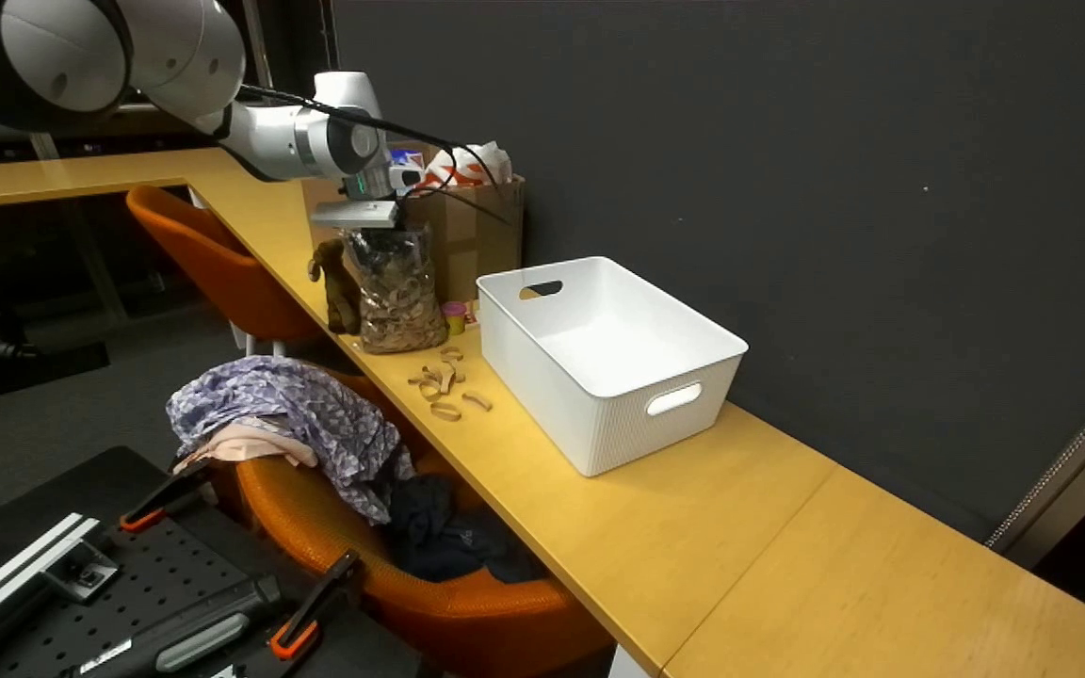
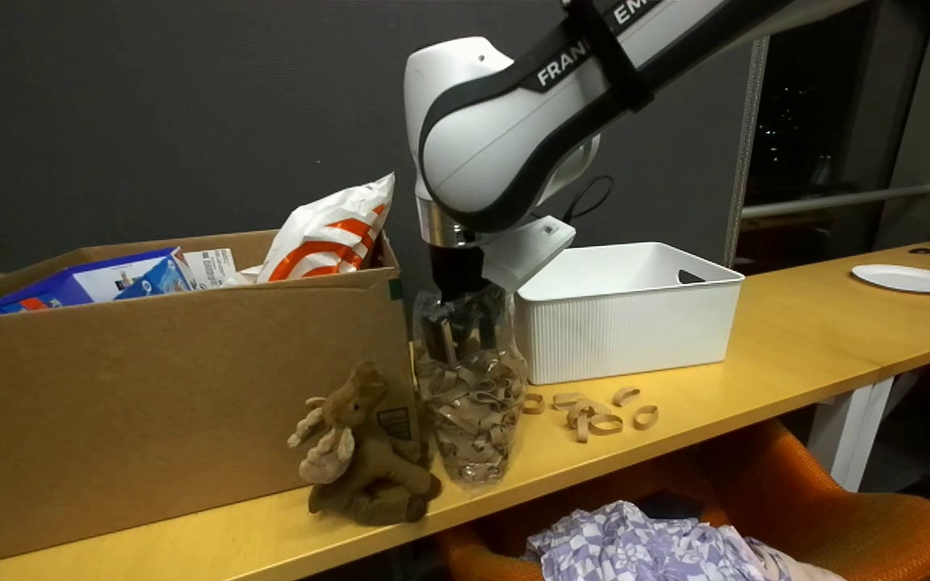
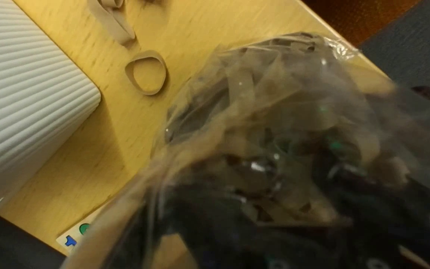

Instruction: Move the white storage container backwards then remove some rubber bands from the plastic and put them on the right side of the counter.

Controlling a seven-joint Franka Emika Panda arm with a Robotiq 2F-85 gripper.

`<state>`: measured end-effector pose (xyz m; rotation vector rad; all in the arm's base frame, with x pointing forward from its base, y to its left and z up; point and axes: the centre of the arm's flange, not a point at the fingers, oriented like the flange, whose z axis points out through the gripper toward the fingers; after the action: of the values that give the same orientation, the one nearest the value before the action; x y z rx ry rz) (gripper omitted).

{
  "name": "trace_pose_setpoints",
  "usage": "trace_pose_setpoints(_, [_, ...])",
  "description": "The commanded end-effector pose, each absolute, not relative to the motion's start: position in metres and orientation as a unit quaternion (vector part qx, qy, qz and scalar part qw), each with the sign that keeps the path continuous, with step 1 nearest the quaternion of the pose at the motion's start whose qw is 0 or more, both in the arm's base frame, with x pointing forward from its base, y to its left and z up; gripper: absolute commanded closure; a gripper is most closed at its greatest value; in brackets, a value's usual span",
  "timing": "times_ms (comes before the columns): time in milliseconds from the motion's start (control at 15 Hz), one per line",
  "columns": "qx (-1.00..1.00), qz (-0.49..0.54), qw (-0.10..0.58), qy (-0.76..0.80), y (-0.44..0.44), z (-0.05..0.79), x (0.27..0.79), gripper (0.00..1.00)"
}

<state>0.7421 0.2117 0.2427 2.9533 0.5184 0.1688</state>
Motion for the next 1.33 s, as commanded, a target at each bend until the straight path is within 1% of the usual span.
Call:
trace_pose_setpoints(0, [0.98,0.051,0.076,0.175,0.202,0.232,0.732,0.0])
trace_pose_setpoints(133, [0.981,0.046,0.078,0.174,0.199,0.227,0.732,0.0])
trace_pose_setpoints(200, [0.981,0.044,0.078,0.173,0.198,0.226,0.732,0.08])
trace_pose_setpoints(267, [0.981,0.044,0.078,0.173,0.198,0.226,0.732,0.25])
trace_pose_setpoints(333, [0.981,0.044,0.078,0.172,0.197,0.226,0.732,0.29])
trace_pose_setpoints(400, [0.981,0.044,0.078,0.172,0.197,0.226,0.732,0.36])
trace_pose_setpoints(467, [0.981,0.044,0.078,0.171,0.196,0.227,0.732,0.45])
trace_pose_setpoints(933, [0.984,0.048,0.08,0.155,0.192,0.236,0.735,0.96])
trace_pose_setpoints(1000, [0.984,0.049,0.075,0.151,0.191,0.241,0.734,1.0])
trace_pose_setpoints(1267, [0.985,0.064,0.073,0.14,0.189,0.27,0.734,0.99])
